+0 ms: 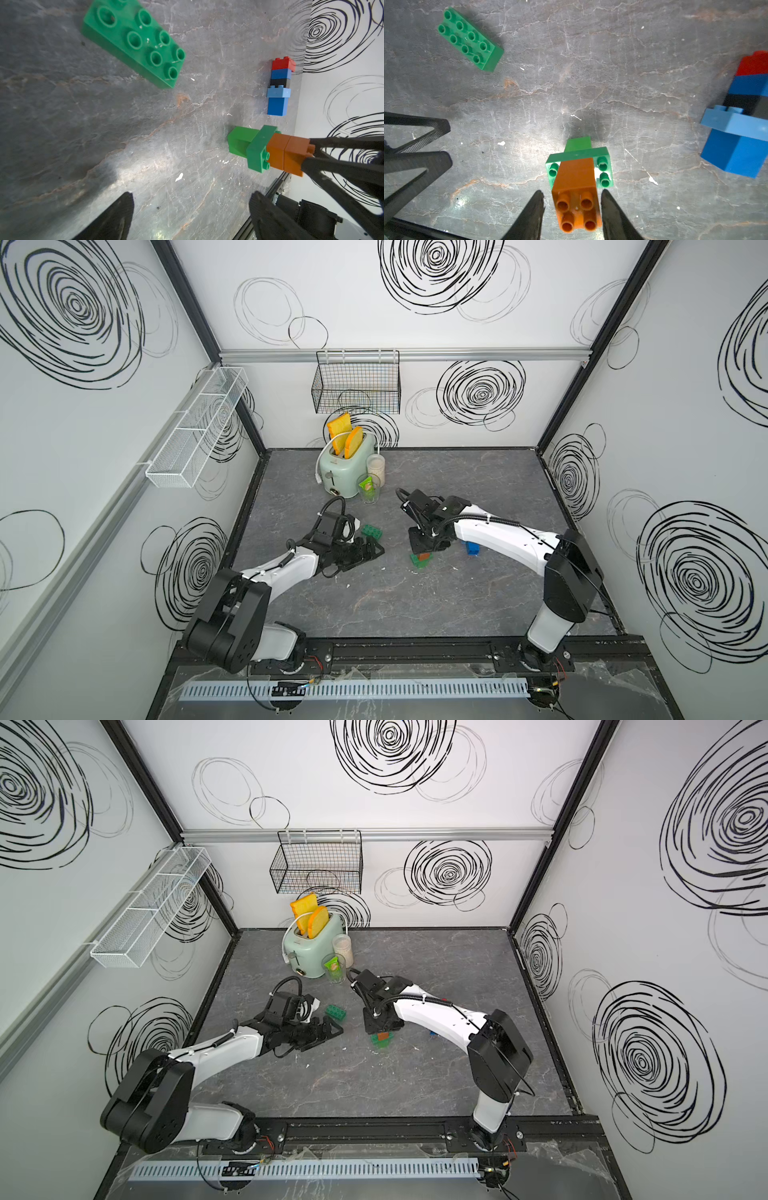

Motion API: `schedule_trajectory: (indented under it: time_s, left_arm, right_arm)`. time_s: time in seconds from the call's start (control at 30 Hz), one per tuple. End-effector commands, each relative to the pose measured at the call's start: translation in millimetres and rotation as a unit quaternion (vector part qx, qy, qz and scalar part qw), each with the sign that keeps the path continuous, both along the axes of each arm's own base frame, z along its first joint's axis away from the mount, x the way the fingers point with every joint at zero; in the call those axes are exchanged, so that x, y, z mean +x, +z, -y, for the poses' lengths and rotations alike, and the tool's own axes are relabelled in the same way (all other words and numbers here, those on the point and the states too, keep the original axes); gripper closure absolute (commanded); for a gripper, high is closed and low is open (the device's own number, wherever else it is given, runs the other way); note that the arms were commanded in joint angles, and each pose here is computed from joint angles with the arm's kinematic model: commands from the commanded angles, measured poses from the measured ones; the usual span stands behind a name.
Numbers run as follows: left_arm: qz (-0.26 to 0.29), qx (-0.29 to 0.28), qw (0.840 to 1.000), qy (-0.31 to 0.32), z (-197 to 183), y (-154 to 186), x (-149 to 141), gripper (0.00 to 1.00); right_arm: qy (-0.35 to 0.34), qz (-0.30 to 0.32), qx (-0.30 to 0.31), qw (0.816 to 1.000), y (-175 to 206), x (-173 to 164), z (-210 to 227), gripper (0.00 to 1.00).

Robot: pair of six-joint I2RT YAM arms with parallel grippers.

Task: Assemble the letter f with lego
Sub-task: Assemble the lego brick with the lego brick, then move the lego brick at the center of the board.

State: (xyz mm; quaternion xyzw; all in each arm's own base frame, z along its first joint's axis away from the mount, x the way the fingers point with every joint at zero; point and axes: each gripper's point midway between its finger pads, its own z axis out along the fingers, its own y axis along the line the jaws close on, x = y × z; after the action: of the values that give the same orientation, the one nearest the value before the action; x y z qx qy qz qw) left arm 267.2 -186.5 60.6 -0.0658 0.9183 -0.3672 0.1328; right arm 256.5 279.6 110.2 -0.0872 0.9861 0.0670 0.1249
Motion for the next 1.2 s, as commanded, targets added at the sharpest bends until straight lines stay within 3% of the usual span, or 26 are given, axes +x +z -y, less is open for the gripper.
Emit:
schedule_trajectory:
  time_s: [0.0,0.2,0.4,0.7,0.93,1.17]
  left_arm:
    - [0.006,-0.011,1.000,0.006,-1.1,1.3,6.1,0.09]
    - [0.001,-0.044,0.999,0.029,6.1,7.3,26.0,0.08]
    - [-0.001,-0.059,0.996,0.062,9.8,4.0,51.1,0.07]
    - [-0.008,-0.047,0.995,0.089,20.2,-16.7,81.4,0.08]
    - [-0.007,-0.035,0.998,0.053,64.2,-24.2,95.5,0.08]
    - [0.010,-0.010,1.000,0.022,54.8,7.2,72.2,0.08]
  right_arm:
    - [-0.002,0.007,-0.001,1.000,11.7,5.2,-0.2,0.49]
    - [-0.015,0.052,0.048,0.997,55.7,31.6,-0.3,0.32]
    - [-0.014,0.065,0.066,0.996,74.3,55.6,12.9,0.13]
    - [-0.017,0.054,0.087,0.995,70.5,60.7,33.8,0.11]
    - [-0.028,0.057,0.092,0.994,71.5,70.6,47.0,0.08]
    - [-0.027,0.057,0.101,0.993,68.1,76.7,48.7,0.01]
